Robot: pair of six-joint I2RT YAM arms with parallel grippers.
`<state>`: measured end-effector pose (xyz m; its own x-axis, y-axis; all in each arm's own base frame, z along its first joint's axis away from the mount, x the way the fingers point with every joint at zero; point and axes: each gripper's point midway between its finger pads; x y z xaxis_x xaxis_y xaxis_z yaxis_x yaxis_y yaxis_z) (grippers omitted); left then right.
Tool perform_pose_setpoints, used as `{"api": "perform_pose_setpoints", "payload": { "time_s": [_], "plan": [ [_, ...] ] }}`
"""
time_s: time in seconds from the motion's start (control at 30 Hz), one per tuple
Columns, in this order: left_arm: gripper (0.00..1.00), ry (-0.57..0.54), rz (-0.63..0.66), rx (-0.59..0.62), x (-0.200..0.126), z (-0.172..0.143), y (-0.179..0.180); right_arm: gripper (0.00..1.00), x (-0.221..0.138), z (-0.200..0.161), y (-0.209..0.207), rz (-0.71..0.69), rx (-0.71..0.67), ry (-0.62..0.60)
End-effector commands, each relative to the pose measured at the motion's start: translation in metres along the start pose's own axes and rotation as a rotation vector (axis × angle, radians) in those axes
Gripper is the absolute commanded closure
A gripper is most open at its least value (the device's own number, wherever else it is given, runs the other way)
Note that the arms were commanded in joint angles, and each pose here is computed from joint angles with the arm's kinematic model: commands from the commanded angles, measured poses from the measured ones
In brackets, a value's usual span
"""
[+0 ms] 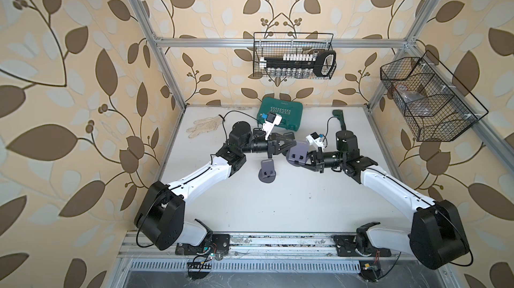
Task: Open the phone stand
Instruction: Open the phone stand, then place the phone stand at the center of the board.
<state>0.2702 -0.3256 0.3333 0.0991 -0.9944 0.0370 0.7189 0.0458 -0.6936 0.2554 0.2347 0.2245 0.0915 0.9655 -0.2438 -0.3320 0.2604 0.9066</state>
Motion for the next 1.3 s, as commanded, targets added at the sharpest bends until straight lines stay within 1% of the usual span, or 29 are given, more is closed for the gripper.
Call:
{"api": "perform_pose_setpoints", "payload": {
  "time_s": [0.0,0.07,0.1,0.17,0.2,0.37,0.47,0.6,0.67,0.77,0.87,1.1,1.17,1.27],
  "plan": [
    [1.00,-0.225,-0.080,0.216,-0.007,0.066,-0.049,0.86,-0.017,-0.033,-0.044,-0.160,0.192,0.043],
    [1.00,-0.231,-0.068,0.193,-0.005,0.065,-0.041,0.80,-0.035,-0.025,-0.047,-0.171,0.194,-0.014],
    [1.00,-0.234,-0.061,0.180,-0.003,0.064,-0.036,0.78,-0.045,-0.024,-0.049,-0.181,0.197,-0.039],
    [1.00,-0.237,-0.056,0.166,0.000,0.063,-0.031,0.77,-0.060,-0.022,-0.052,-0.201,0.196,-0.083],
    [1.00,-0.220,-0.039,0.136,0.008,0.057,-0.015,0.76,-0.065,-0.023,-0.055,-0.208,0.200,-0.101],
    [1.00,-0.146,-0.032,0.063,0.033,0.034,0.017,0.76,-0.084,-0.026,-0.067,-0.303,0.197,-0.205],
    [1.00,-0.060,-0.024,0.008,0.059,0.005,0.038,0.76,-0.100,-0.020,-0.068,-0.350,0.187,-0.278],
    [1.00,0.050,-0.029,-0.057,0.093,-0.044,0.062,0.77,-0.128,-0.011,-0.064,-0.454,0.149,-0.386],
    [1.00,0.065,-0.014,-0.076,0.099,-0.058,0.074,0.77,-0.139,-0.008,-0.060,-0.485,0.132,-0.430],
    [1.00,0.084,0.021,-0.103,0.102,-0.074,0.094,0.77,-0.147,-0.006,-0.056,-0.499,0.114,-0.462],
    [1.00,0.108,0.086,-0.113,0.100,-0.088,0.113,0.78,-0.147,-0.008,-0.061,-0.504,0.118,-0.453],
    [1.00,0.183,0.208,-0.098,0.093,-0.110,0.139,0.79,-0.144,-0.007,-0.070,-0.480,0.133,-0.453],
    [1.00,0.209,0.232,-0.111,0.091,-0.117,0.149,0.79,-0.143,-0.007,-0.070,-0.479,0.128,-0.457],
    [1.00,0.184,0.274,-0.134,0.082,-0.120,0.161,0.79,-0.142,-0.009,-0.071,-0.473,0.123,-0.448]
  ]
}}
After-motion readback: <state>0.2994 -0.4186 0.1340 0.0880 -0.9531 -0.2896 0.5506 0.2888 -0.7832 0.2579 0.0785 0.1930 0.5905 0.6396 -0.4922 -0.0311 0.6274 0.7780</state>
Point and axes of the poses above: each gripper's point midway between its finger pads, its own x axis out along the fingers, its own y axis along the line the jaws close on, z = x × y, and after that the axes turned 13 degrees about -x, right-handed
